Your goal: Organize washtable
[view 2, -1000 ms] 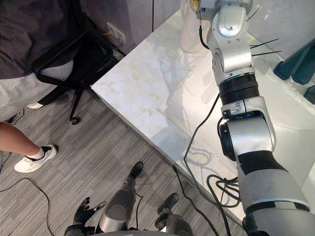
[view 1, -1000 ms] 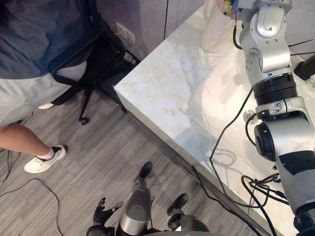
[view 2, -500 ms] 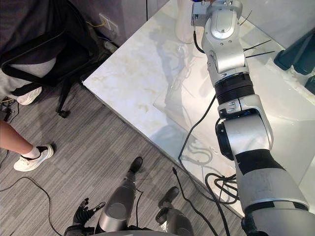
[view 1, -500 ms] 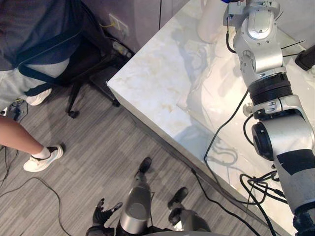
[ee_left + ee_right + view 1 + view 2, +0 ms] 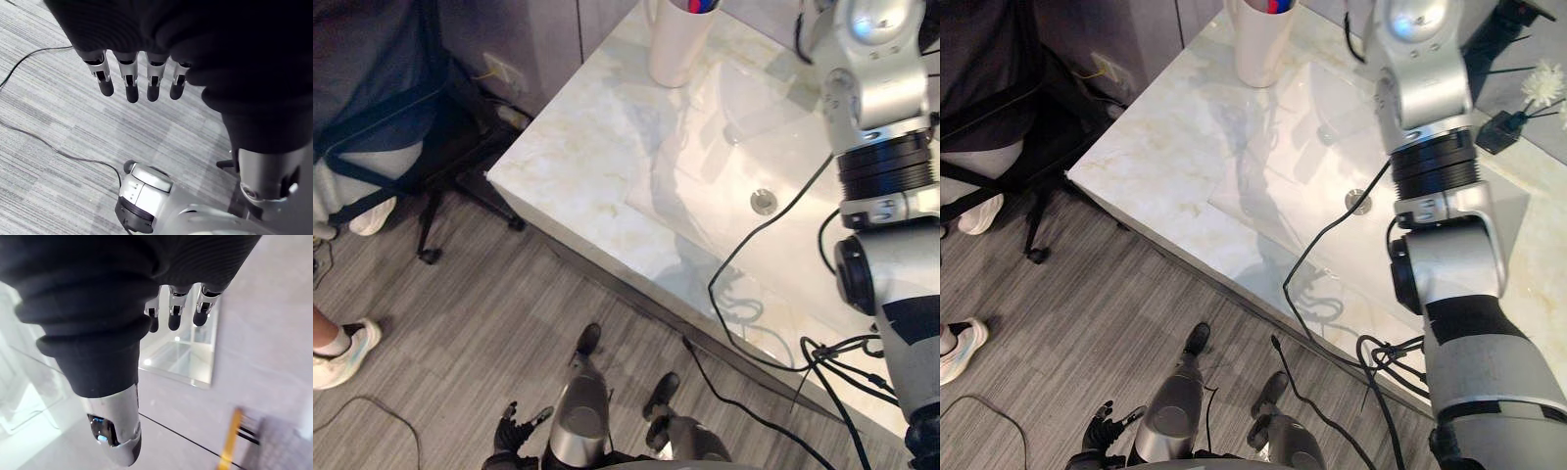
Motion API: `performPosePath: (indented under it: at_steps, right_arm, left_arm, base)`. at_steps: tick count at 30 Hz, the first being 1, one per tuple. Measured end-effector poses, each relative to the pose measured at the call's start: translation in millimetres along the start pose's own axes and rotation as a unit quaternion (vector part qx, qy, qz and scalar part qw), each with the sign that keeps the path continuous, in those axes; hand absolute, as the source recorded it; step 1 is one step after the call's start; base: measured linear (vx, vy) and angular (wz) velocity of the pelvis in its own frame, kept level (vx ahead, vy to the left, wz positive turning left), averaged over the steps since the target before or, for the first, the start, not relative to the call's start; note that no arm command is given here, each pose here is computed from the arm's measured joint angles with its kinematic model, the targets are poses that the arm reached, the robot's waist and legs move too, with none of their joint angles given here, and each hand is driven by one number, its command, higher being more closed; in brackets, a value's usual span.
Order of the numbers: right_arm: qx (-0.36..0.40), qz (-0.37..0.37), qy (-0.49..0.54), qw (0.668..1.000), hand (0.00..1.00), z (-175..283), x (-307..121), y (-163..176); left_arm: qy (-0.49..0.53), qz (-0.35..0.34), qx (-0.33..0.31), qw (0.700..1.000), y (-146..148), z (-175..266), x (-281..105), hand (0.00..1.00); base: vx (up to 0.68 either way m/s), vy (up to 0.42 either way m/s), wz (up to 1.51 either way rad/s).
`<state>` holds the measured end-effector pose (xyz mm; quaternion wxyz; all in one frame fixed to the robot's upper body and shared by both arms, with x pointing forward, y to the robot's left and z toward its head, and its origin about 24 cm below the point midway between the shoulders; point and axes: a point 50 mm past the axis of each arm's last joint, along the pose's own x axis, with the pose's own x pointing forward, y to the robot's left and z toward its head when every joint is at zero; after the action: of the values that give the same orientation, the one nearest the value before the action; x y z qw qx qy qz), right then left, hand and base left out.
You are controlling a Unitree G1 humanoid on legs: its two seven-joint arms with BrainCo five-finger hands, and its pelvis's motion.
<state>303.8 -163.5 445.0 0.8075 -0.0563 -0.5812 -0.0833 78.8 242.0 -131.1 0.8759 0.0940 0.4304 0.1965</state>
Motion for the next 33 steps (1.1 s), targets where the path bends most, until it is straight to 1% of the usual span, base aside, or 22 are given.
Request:
performPosePath:
  at_steps: [1, 3, 4, 5, 6, 9, 10, 12, 13, 14, 16, 17, 18, 19, 20, 21, 22, 24, 29, 30, 32, 33]
  right_arm:
    - [-0.002, -0.006, -0.007, 1.0, 0.0, 2, -1, -7]
    - [-0.022, -0.049, -0.031, 0.998, 0.0, 6, -17, -46]
    - [-0.03, -0.063, -0.035, 0.997, 0.0, 6, -22, -57]
    - [-0.042, -0.101, -0.042, 0.993, 0.0, 8, -32, -80]
    - [-0.047, -0.122, -0.045, 0.99, 0.0, 8, -39, -93]
    - [-0.101, -0.245, -0.051, 0.963, 0.0, 15, -88, -168]
    - [-0.126, -0.288, -0.046, 0.948, 0.0, 17, -109, -194]
    - [-0.183, -0.34, -0.002, 0.922, 0.0, 18, -156, -232]
    - [-0.199, -0.353, 0.015, 0.914, 0.0, 17, -170, -241]
    - [-0.224, -0.39, 0.063, 0.891, 0.0, 18, -211, -260]
    - [-0.25, -0.421, 0.122, 0.863, 0.0, 20, -256, -275]
    - [-0.268, -0.441, 0.174, 0.839, 0.0, 21, -291, -280]
    - [-0.284, -0.462, 0.229, 0.808, 0.0, 23, -326, -283]
    - [-0.288, -0.473, 0.256, 0.792, 0.0, 24, -344, -283]
    - [-0.294, -0.492, 0.31, 0.759, 0.0, 25, -378, -280]
    - [-0.297, -0.509, 0.373, 0.717, 0.0, 26, -415, -274]
    - [-0.296, -0.516, 0.405, 0.694, 0.0, 25, -434, -269]
    - [-0.274, -0.522, 0.529, 0.611, 0.0, 24, -497, -241]
    - [-0.199, -0.432, 0.715, 0.512, 0.0, 18, -575, -177]
    - [-0.189, -0.425, 0.73, 0.501, 0.0, 18, -582, -170]
    - [-0.156, -0.387, 0.785, 0.458, 0.0, 22, -606, -150]
    - [-0.149, -0.377, 0.796, 0.45, 0.0, 23, -611, -146]
  left_arm:
    - [0.001, 0.001, -0.003, 1.0, 0, -1, 0, 0.0]
    - [0.008, 0.007, -0.013, 1.0, 3, -3, 0, 0.0]
    - [0.01, 0.006, -0.015, 1.0, 2, -4, -1, 0.0]
    - [0.018, 0.001, -0.02, 1.0, 0, -8, -2, 0.0]
    - [0.022, 0.005, -0.023, 0.999, 1, -10, -2, 0.0]
    - [0.046, 0.011, -0.035, 0.998, 1, -20, -5, 0.0]
    - [0.058, 0.016, -0.042, 0.997, 3, -25, -6, 0.0]
    - [0.082, 0.013, -0.048, 0.995, -1, -37, -11, 0.0]
    - [0.086, 0.011, -0.048, 0.995, -1, -39, -12, 0.0]
    - [0.098, 0.005, -0.047, 0.994, -2, -45, -15, 0.0]
    - [0.102, 0.002, -0.051, 0.994, -5, -46, -16, 0.0]
    - [0.104, 0.0, -0.053, 0.993, -7, -46, -16, 0.0]
    - [0.105, -0.003, -0.056, 0.993, -8, -46, -16, 0.0]
    - [0.106, -0.005, -0.06, 0.993, -10, -46, -16, 0.0]
    - [0.106, -0.011, -0.066, 0.992, -14, -45, -17, 0.0]
    - [0.1, -0.013, -0.067, 0.993, -15, -41, -15, 0.0]
    - [0.095, -0.013, -0.067, 0.993, -16, -39, -15, 0.0]
    - [0.087, -0.021, -0.066, 0.994, -20, -34, -13, 0.0]
    - [0.066, -0.042, -0.045, 0.996, -27, -21, -7, 0.0]
    - [0.066, -0.044, -0.043, 0.996, -28, -20, -7, 0.0]
    - [0.065, -0.048, -0.036, 0.996, -29, -19, -6, 0.0]
    - [0.064, -0.049, -0.034, 0.996, -30, -19, -6, 0.0]
  base:
    - [0.05, 0.015, -0.21]
    - [0.03, 0.034, -0.11]
    - [0.01, 0.043, -0.26]
    - [0.02, 0.035, -0.29]
    - [0.0, 0.044, -0.3]
    - [-0.01, 0.045, -0.13]
    - [-0.01, 0.044, -0.2]
    - [0.01, 0.038, -0.22]
    - [0.05, 0.026, -0.31]
    - [0.07, 0.01, -0.27]
    - [0.06, -0.01, -0.11]
    - [0.07, -0.022, -0.11]
    - [0.08, -0.023, -0.16]
    - [0.08, -0.029, -0.2]
    - [0.08, -0.031, -0.14]
    - [0.07, -0.03, -0.1]
    - [0.04, -0.031, -0.02]
    - [0.0, 0.0, 0.0]
    - [-0.04, 0.014, -0.04]
    - [0.0, 0.0, 0.0]
    - [0.0, 0.015, 0.07]
    - [0.04, 0.026, 0.11]
